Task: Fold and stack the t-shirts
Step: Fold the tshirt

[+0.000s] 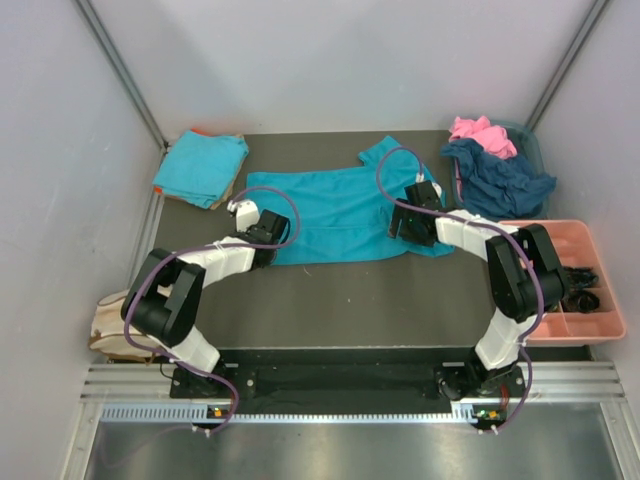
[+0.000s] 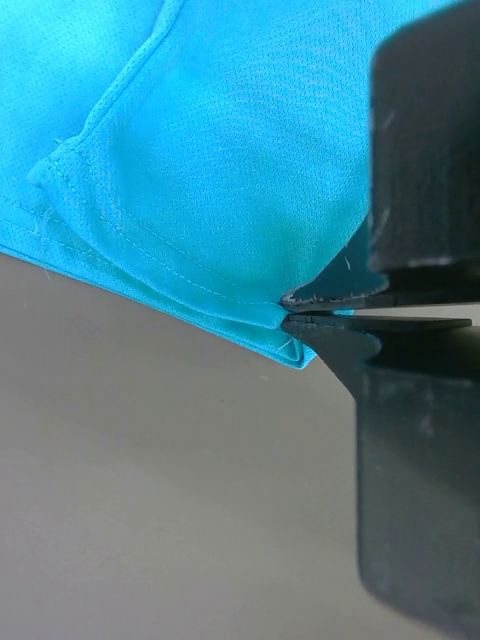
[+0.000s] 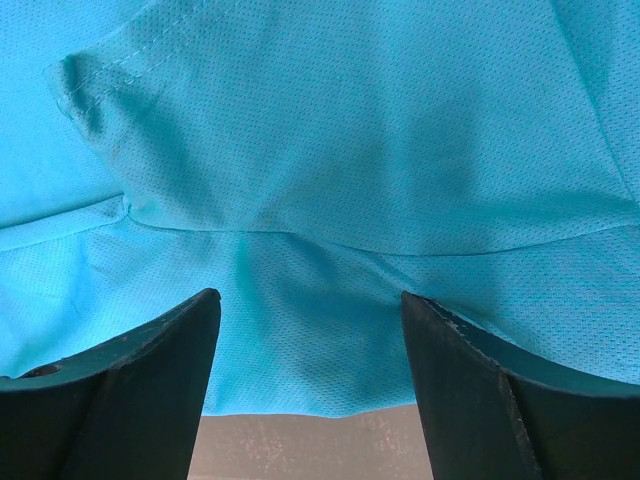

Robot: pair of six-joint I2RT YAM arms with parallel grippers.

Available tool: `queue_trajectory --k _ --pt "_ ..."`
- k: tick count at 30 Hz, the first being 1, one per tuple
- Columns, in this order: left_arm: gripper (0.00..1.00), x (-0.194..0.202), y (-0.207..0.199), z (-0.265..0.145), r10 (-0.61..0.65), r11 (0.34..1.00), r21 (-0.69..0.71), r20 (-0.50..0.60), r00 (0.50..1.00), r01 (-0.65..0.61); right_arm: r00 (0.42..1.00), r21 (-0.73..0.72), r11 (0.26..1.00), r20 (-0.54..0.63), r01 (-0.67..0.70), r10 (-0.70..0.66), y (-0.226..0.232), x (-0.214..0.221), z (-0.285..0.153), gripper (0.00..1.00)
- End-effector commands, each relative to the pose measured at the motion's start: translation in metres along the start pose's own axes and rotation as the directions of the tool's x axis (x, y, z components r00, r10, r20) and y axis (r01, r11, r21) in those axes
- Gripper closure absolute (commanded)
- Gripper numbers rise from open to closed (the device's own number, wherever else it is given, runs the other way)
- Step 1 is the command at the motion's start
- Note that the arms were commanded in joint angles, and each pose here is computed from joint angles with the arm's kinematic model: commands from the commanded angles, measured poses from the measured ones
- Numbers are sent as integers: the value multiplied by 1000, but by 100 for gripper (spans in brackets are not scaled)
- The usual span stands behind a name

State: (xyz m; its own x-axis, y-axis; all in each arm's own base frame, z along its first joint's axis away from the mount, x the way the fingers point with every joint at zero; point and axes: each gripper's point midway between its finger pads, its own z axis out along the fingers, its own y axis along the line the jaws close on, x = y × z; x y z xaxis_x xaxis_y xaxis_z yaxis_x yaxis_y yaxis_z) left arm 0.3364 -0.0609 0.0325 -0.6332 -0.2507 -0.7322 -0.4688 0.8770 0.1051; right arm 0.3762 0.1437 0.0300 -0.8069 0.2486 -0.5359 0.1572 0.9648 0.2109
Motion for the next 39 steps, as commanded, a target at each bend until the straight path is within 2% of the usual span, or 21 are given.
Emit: queue_trajectory --k 1,12,24,39 --pt "100 -8 0 -2 -4 1000 -14 24 1000 5 996 30 999 -86 13 -10 -7 28 18 27" --pt "100 -11 25 -20 4 997 -83 12 1000 -3 996 30 999 -89 12 -9 -7 30 19 27" --pt "100 3 41 -35 -22 997 -68 -32 999 19 995 36 999 -95 13 -10 -8 31 21 27" --pt "100 51 57 -52 -82 995 -63 -181 980 71 996 42 999 -85 13 -10 -8 26 18 27"
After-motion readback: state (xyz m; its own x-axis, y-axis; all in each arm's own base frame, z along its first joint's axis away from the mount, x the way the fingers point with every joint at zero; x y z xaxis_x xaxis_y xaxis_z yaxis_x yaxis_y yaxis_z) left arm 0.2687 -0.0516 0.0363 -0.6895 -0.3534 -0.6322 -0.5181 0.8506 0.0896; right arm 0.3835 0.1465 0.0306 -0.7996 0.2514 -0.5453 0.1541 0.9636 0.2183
